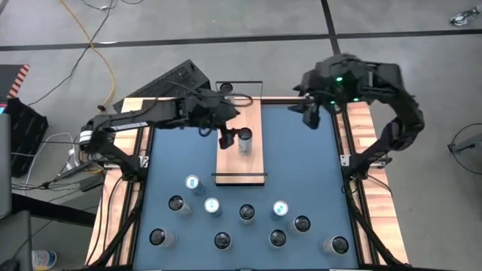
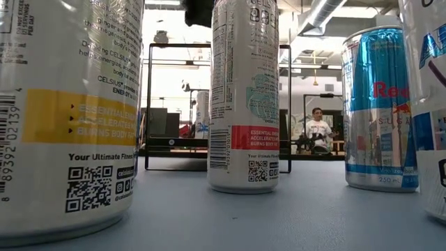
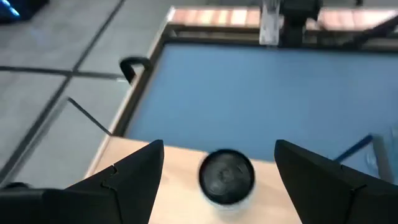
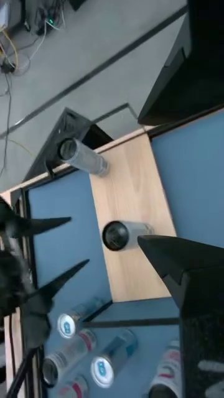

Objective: Place canned beverage on shelf
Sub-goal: Put the top white-blue soda can on the shelf

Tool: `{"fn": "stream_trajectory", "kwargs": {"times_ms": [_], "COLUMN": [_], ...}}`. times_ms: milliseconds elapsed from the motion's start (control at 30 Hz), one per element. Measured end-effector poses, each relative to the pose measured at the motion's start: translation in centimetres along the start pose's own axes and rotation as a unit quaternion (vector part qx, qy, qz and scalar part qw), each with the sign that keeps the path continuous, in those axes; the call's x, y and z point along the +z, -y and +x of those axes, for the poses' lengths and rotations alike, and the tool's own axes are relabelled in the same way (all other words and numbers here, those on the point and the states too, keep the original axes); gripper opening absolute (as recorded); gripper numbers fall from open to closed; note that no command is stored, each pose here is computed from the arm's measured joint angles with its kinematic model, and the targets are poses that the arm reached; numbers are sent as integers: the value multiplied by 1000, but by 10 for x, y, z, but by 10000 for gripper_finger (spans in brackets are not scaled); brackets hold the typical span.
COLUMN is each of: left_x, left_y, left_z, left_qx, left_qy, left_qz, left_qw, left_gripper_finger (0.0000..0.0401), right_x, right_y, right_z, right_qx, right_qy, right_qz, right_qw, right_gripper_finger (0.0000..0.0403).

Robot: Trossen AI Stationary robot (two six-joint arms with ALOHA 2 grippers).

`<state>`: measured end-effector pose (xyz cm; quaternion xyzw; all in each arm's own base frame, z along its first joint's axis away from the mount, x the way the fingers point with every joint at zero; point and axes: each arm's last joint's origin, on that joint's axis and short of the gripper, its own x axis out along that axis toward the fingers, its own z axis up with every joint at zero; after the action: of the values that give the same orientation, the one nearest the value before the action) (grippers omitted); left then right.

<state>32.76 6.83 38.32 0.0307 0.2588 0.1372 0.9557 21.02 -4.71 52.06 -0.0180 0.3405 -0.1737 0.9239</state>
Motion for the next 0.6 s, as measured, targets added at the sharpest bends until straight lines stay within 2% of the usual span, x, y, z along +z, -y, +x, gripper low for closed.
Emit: {"fn": "stream_trajectory", "kwargs": {"times_ms": [133,300,600], "left_x": [-5,-15,-21], "left_y": [8,14,19], "left_z": [20,43,59], "left_qx": [-5,18,27], "left_qy": [-11,-48,-61], "left_qz": [16,25,10], "left_qw": [1000,998,998], "left_gripper_finger": [291,291,291], "right_x": [-4,-7,-9], "right_y": [0,-3,-6], "right_z": [-8,-9,-1], "right_qx": [-8,-4,0], "right_qy": [1,-16,-48], "right_qz": [4,-4,-18], "right_qw": [1000,1000,999], "right_gripper_finger": [286,286,286]}}
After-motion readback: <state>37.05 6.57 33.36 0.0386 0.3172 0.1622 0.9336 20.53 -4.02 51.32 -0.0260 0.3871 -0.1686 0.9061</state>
